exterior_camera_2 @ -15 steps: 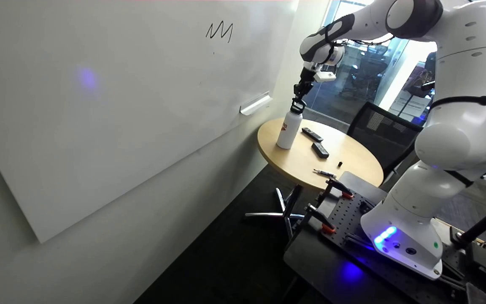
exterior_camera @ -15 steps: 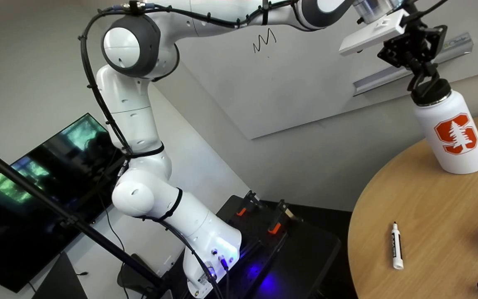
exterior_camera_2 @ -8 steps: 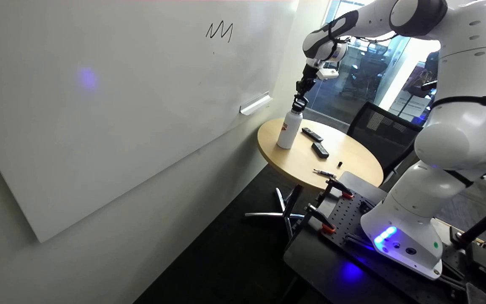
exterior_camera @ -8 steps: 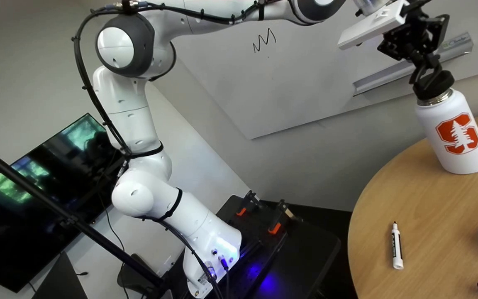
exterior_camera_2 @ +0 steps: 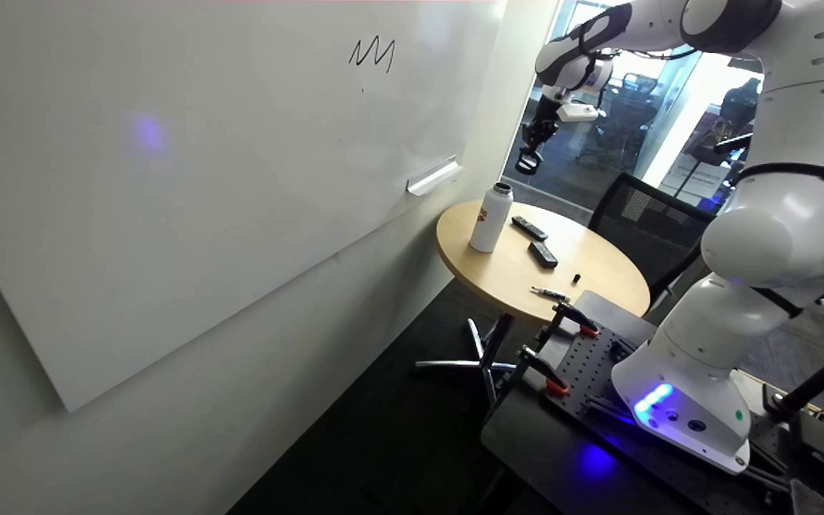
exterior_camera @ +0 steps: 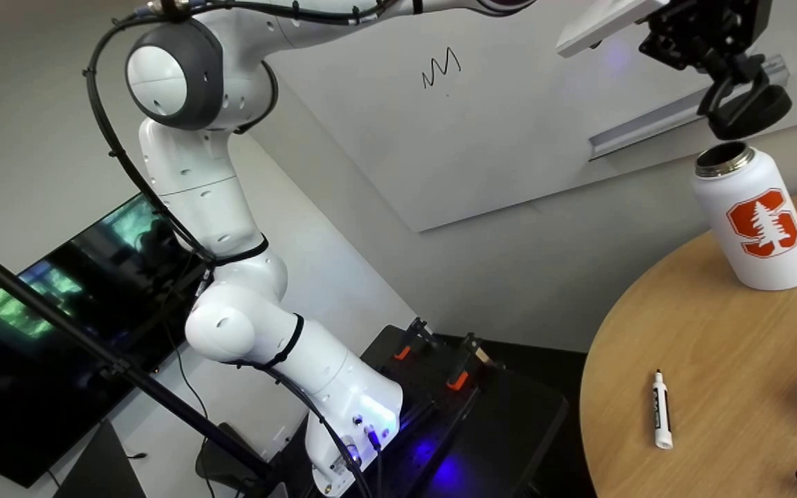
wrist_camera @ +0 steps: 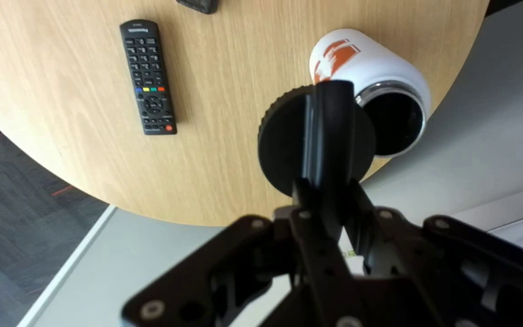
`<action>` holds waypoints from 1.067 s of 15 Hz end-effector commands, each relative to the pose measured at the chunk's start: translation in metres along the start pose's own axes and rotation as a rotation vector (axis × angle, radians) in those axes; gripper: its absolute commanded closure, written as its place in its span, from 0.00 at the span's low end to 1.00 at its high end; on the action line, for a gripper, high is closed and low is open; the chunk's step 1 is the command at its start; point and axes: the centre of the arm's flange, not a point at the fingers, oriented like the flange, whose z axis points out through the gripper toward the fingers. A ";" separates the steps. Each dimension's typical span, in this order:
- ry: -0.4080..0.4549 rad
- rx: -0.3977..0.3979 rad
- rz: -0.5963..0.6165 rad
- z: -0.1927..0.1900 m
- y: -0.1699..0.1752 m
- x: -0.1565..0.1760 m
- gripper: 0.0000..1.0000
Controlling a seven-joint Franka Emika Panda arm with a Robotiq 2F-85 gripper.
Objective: Uncover the bottle and put the lid on the table
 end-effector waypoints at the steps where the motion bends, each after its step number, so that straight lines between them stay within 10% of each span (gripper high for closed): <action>1: -0.080 0.009 0.054 -0.004 0.019 -0.026 0.95; 9: -0.295 -0.133 -0.290 0.026 -0.009 -0.119 0.95; 11: -0.304 -0.087 -0.228 0.040 0.008 -0.092 0.80; 15: -0.300 -0.089 -0.227 0.040 0.008 -0.089 0.80; 16: -0.300 -0.105 -0.234 0.044 0.003 -0.090 0.95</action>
